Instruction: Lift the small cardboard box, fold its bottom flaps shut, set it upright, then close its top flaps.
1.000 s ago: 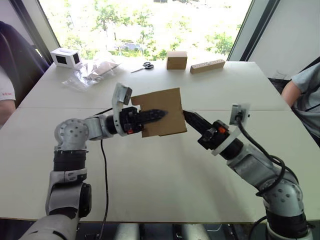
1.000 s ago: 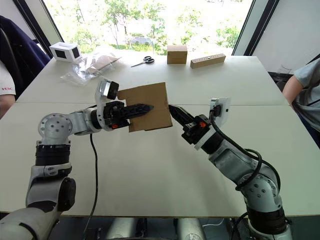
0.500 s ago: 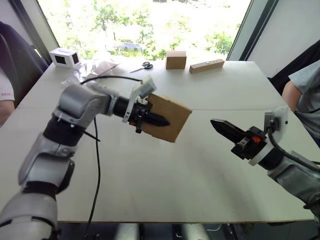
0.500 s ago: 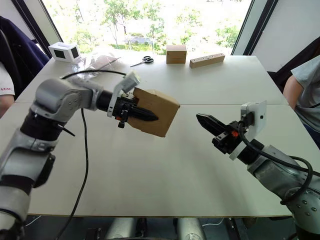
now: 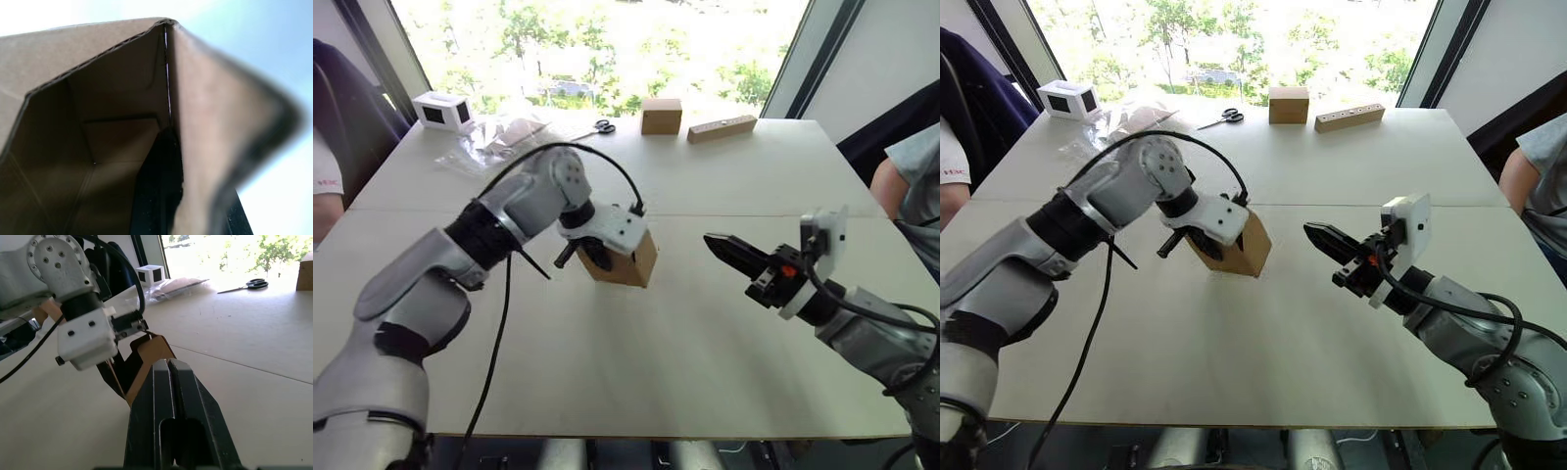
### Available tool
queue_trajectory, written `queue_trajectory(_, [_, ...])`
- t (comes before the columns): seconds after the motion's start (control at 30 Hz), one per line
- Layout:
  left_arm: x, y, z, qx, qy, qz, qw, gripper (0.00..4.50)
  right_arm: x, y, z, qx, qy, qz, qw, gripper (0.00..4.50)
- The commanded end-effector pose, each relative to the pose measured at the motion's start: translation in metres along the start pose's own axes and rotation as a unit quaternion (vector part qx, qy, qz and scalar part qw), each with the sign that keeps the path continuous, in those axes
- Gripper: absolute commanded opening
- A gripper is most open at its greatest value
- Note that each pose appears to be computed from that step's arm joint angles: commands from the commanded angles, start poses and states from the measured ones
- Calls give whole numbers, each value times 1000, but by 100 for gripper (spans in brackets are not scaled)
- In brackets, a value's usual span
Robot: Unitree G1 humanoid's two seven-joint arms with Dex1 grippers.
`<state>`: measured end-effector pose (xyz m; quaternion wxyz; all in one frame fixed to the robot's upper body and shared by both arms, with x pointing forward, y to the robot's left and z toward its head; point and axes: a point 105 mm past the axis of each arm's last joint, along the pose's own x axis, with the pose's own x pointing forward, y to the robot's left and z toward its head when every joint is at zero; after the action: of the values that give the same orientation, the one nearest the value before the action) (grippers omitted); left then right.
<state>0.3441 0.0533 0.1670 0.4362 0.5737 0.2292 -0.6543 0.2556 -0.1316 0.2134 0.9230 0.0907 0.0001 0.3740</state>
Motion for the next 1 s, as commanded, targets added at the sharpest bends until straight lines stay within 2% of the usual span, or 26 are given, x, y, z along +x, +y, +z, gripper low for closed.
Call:
queue_trajectory(0.03, [-19, 19, 15, 9, -11, 40, 999, 153, 1, 2, 6, -14, -14, 5, 1000, 0])
queue_trajectory(0.2, [-35, 23, 33, -20, -53, 49, 997, 354, 3, 1, 6, -16, -17, 3, 1000, 0])
queue_trajectory(0.27, [-57, 25, 43, -46, -87, 68, 993, 427, 4, 0, 6, -17, -17, 4, 1000, 0])
queue_trajectory(0.3, [-67, 25, 48, -58, -104, 76, 990, 443, 4, 0, 6, -17, -17, 5, 1000, 0])
queue_trajectory(0.4, [-95, 22, 43, -108, -143, 96, 979, 443, 5, 0, 7, -16, -18, 4, 1000, 0])
queue_trajectory(0.5, [-105, 13, 34, -142, -187, 93, 968, 443, 5, 1, 6, -17, -18, 5, 1000, 0])
queue_trajectory(0.6, [-114, 7, 22, -179, -250, 99, 946, 443, 7, 3, 4, -14, -17, 10, 1000, 0])
queue_trajectory(0.63, [-116, 8, 17, -194, -273, 105, 936, 394, 8, 4, 3, -14, -16, 11, 1000, 0])
queue_trajectory(0.7, [-115, 11, 4, -224, -299, 133, 918, 339, 10, 6, 0, -17, -10, 12, 1000, 0])
queue_trajectory(0.77, [-111, 13, -15, -262, -320, 159, 896, 256, 14, 5, -10, -34, 15, 5, 999, 0])
queue_trajectory(0.87, [-103, 17, -36, -306, -322, 190, 876, 159, 18, 3, -21, -55, 42, -7, 998, 0])
queue_trajectory(0.93, [-101, 18, -41, -316, -320, 197, 871, 76, 18, 3, -24, -62, 47, -9, 997, 0])
queue_trajectory(1.0, [-86, 19, -67, -354, -321, 230, 848, 2, 22, 4, -34, -72, 66, -10, 995, 0])
